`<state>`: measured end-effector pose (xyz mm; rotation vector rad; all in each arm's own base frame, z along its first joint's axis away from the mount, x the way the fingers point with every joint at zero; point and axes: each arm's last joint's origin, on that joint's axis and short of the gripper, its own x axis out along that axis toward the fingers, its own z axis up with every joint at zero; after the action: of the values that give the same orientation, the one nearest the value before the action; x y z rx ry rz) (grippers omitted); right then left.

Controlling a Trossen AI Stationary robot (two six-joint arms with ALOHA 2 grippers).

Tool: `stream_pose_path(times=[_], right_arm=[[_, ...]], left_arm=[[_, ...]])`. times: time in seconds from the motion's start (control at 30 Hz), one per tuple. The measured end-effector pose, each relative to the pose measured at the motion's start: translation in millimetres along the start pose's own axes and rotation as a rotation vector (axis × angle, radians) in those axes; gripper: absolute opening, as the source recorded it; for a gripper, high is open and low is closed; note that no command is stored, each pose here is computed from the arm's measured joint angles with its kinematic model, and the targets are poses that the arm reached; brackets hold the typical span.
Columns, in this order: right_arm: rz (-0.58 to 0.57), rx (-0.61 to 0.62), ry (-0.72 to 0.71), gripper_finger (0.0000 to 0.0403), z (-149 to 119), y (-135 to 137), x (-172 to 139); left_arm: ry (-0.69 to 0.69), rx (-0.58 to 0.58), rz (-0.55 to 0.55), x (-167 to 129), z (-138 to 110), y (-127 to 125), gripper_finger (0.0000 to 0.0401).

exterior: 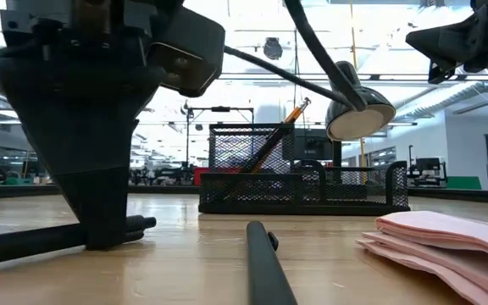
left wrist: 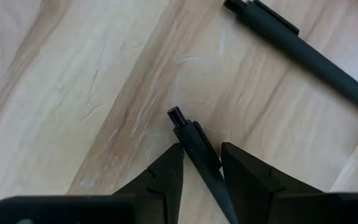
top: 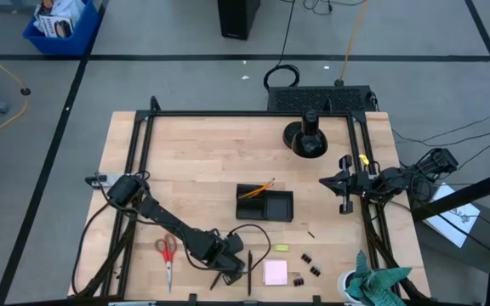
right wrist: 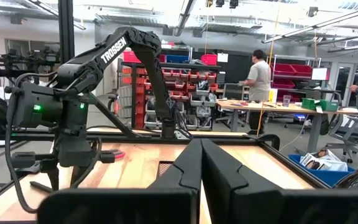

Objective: Pick and place office supplies into organizer
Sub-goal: Put the black pen into the black desk organizer

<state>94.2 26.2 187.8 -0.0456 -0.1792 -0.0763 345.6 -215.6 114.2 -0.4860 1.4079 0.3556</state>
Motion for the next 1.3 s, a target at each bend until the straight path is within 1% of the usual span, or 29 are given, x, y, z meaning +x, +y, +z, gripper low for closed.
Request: stream_pose_path(times=[0.13,0.3,0.37,0.6,0.83,0.93,1.07,1.1,1.17,1.2,1.3], right_arm=[[0.000,0.000,0.000,0.0004,0,0,0],[0.000,0.000,0.000,0.0004,0,0,0],[0.000,0.000,0.000,0.0004,0,0,0],[0.000,0.000,0.001,0.0004,0,0,0],[0.000,0.000,0.001,0.0004,0,0,0],[0.000,0.001,0.000,0.0004,0,0,0],[0.000,0.001,0.001,0.0004,0,0,0],[0.000,0.001,0.001,0.0004,0,0,0],[-0.001,0.001,0.001,0.0004,0,0,0],[0.000,0.001,0.001,0.0004,0,0,0],[-0.001,0.014,0.001,0.0004,0,0,0]], left_arm=[[0.006,0.067,0.001,0,-1,0,0.0111],[0.004,0.244,0.011,0,-7,-2,0.0075],[0.003,0.282,0.012,0,-9,-3,0.0061],[-0.031,0.296,0.012,0,-9,-5,0.0028],[-0.085,0.297,0.008,-1,-9,-8,0.0027],[-0.142,0.319,0.037,-2,-12,-9,0.0026],[-0.263,0.328,0.083,-13,-14,-10,0.0022],[-0.303,0.326,0.103,-16,-12,-9,0.0023],[-0.387,0.333,0.187,-22,-8,-3,0.0028],[-0.430,0.331,0.212,-26,-5,-1,0.0029],[-0.546,0.326,0.225,-53,-1,-1,0.0028]])
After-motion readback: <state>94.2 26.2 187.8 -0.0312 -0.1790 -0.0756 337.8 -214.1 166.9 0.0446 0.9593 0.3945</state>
